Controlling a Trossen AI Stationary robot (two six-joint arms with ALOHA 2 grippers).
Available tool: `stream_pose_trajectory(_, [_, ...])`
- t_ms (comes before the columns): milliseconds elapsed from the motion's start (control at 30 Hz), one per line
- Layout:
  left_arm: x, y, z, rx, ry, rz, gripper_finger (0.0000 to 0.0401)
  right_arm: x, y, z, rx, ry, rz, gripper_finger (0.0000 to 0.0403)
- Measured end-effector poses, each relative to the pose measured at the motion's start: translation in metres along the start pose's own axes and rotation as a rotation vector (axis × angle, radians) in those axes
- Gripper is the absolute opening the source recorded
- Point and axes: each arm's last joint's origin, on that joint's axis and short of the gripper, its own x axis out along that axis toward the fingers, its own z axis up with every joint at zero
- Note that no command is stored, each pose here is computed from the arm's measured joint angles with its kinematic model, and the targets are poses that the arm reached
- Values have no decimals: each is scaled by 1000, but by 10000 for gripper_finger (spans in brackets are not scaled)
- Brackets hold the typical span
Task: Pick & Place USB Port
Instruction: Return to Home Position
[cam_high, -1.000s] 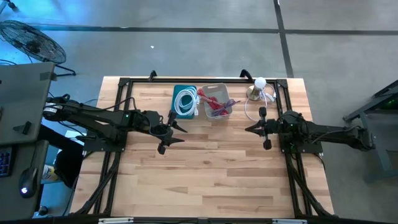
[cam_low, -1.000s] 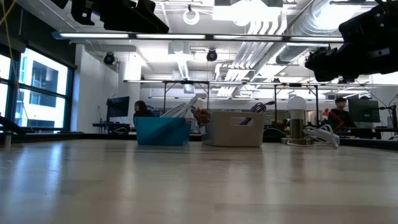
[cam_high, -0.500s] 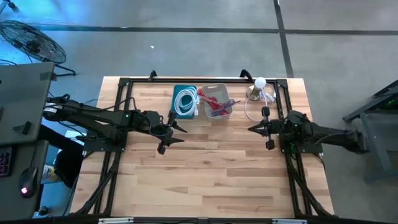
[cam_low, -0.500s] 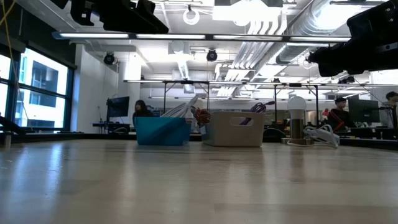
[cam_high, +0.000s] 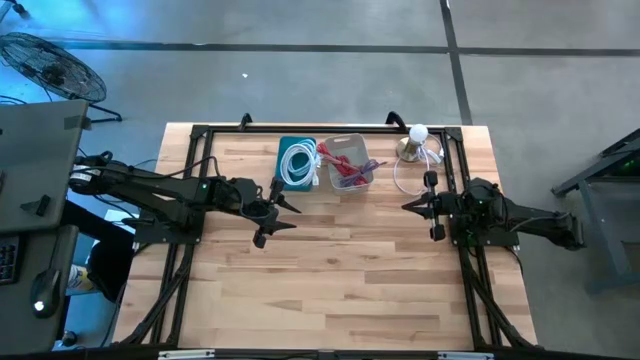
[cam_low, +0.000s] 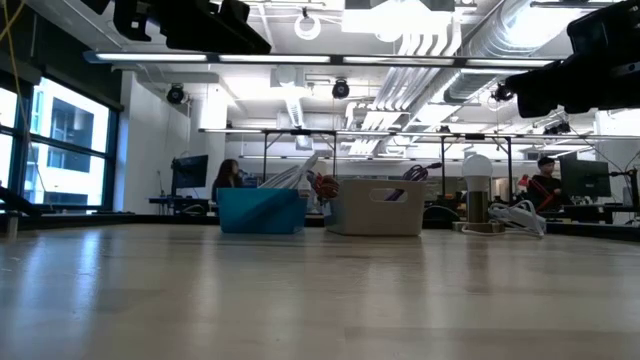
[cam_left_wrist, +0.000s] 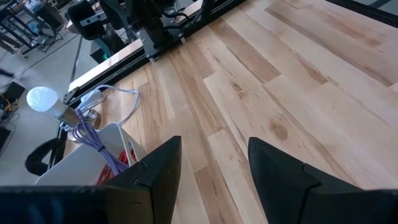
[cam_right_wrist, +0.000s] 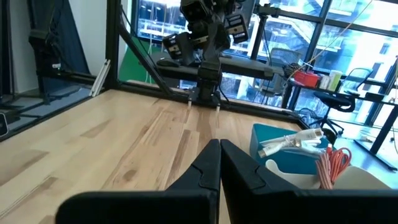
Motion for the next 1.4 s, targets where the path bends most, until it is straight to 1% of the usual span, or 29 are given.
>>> stream_pose_trajectory(600, [0, 0, 0, -13, -4, -6, 182, 0, 0, 0, -6, 5, -2, 0])
stream_pose_trajectory(700, [0, 0, 0, 30, -4, -12, 182, 0, 0, 0, -6, 4, -2, 0])
stream_pose_trajectory(767, [0, -2, 1, 104, -37, -69, 179, 0, 0, 0, -6, 4, -2, 0])
stream_pose_trajectory(833, [-1, -5, 3, 182, -107, -157, 167, 0, 0, 0, -6, 5, -3, 0])
stream_pose_trajectory(900, [-3, -7, 4, 219, -148, -223, 144, 0, 0, 0, -6, 5, -3, 0])
stream_pose_trajectory(1000, [-13, -9, 1, 230, -122, -269, 96, 0, 0, 0, -6, 5, -3, 0])
stream_pose_trajectory(1100, [-24, -12, -5, 220, -60, -317, 46, 0, 0, -1, -6, 5, -3, 0])
stream_pose_trajectory(1167, [-33, -13, -6, 216, -54, -342, 16, 0, 0, -1, -6, 5, -3, 0])
stream_pose_trajectory(1233, [-42, -13, -7, 202, -43, -357, 5, 0, 0, -1, -6, 5, -3, 0])
stream_pose_trajectory(1400, [-74, -12, -12, 171, 25, -284, 2, 0, 0, -1, -6, 5, -3, 0])
